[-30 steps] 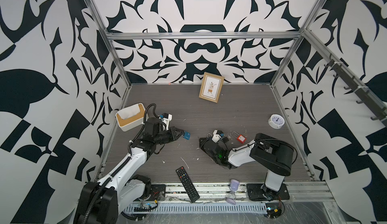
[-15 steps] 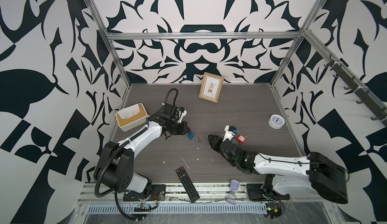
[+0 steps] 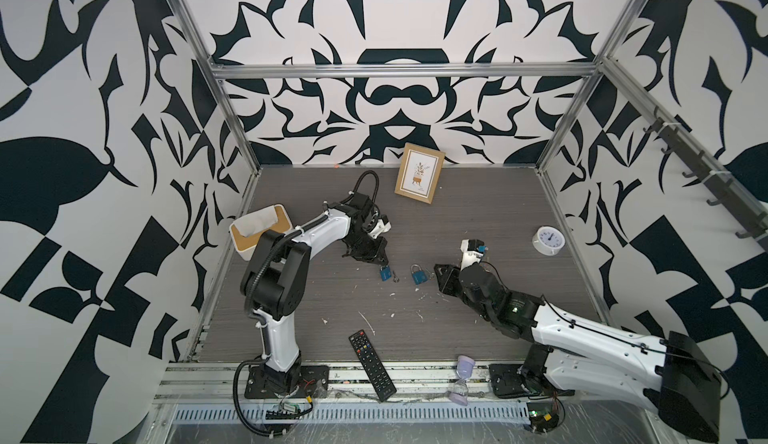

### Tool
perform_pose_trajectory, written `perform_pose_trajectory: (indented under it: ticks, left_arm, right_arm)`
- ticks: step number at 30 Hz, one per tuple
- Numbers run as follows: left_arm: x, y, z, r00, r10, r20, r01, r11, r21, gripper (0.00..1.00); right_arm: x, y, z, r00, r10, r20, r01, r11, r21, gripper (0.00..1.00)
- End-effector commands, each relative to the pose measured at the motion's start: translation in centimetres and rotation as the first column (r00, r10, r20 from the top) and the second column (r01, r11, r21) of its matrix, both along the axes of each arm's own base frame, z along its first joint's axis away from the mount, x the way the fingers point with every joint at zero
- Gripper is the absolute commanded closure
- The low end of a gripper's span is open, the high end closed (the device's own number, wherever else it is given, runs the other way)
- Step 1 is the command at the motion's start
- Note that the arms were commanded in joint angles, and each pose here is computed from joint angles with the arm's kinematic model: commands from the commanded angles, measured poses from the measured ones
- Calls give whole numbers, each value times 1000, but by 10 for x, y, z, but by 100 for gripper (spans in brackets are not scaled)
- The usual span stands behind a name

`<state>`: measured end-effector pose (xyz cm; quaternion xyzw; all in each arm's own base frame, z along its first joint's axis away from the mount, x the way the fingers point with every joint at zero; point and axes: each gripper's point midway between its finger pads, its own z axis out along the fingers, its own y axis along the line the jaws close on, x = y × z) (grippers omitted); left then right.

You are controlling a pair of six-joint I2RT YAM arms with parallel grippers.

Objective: Lock with the key

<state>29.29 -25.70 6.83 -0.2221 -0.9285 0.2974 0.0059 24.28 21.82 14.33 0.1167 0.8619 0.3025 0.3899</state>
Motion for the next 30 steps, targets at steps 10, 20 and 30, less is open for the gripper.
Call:
perform_pose_trajectory:
  ticks: [10,20,30]
  left_arm:
    - [-13,9,-12,994,-52,-97,53,999,6,57]
    - [27,33,32,981,4,193,-29,991,127,14]
    - [75,160,120,389,306,869,-594,804,-17,0]
  right_arm:
    - [0,-6,-14,999,27,-17,-28,1000,-7,71]
    - [6,-14,20,996,77,47,-71,989,-127,71]
    - [31,-36,91,967,141,214,-53,927,-372,62]
